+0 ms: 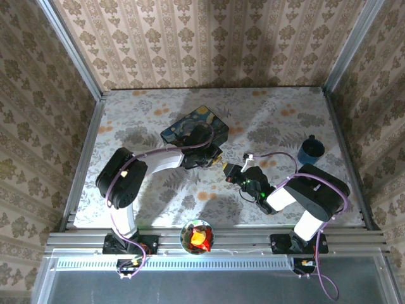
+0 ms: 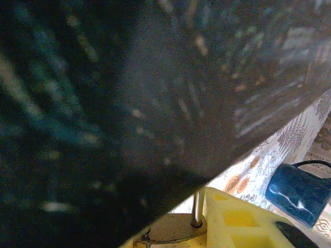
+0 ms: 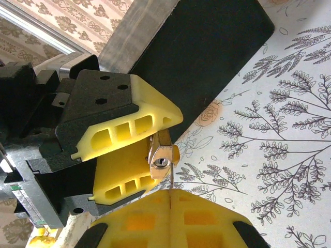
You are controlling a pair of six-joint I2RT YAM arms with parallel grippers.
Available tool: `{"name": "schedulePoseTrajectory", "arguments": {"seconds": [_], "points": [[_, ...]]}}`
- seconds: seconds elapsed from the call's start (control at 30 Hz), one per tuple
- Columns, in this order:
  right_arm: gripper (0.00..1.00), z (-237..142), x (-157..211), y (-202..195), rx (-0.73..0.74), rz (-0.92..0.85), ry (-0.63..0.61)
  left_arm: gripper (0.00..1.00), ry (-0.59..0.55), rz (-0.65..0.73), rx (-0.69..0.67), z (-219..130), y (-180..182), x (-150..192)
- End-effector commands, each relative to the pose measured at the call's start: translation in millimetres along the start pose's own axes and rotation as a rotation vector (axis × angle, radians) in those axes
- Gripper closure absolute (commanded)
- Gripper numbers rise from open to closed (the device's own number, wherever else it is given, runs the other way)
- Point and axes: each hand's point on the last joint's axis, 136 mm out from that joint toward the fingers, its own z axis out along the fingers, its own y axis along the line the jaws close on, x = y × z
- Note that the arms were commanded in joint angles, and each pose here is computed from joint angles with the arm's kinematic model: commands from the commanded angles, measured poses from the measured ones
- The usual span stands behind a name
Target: Unlock a padlock with a key
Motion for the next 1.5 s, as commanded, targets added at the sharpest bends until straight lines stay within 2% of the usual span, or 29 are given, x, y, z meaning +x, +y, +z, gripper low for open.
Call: {"name": "schedulePoseTrajectory", "arguments": {"seconds": [0.0, 0.3, 0.53, 0.83, 1.17, 1.47], "points": [[1.0, 6.4, -10.5, 13.9, -0.044, 0.022, -0.049, 0.98, 0.15, -0.091, -0.055, 14.0, 23.5, 32.8], [1.0, 4.7, -14.4, 20.5, -0.07, 0.045, -0.059, 0.98, 0.15, -0.092, -0.053, 13.8, 23.9, 33.1], [1.0, -11.5, -17.6, 8.2, -0.008, 0.067, -0.069, 0.98, 0.144, -0.096, -0.045, 12.9, 22.1, 31.6], [1.0, -21.8, -30.7, 18.9, 0.014, 0.023, -0.07, 0.98, 0.155, -0.105, -0.035, 14.3, 19.5, 32.8], [1.0, -14.3, -24.5, 7.1, 0.031, 0.081, -0.082, 0.98, 0.153, -0.122, -0.027, 13.4, 19.5, 32.7], [1.0, 0.4, -16.9, 4.2, -0.018, 0.128, -0.104, 0.98, 0.155, -0.133, -0.022, 13.9, 18.6, 33.4]]}}
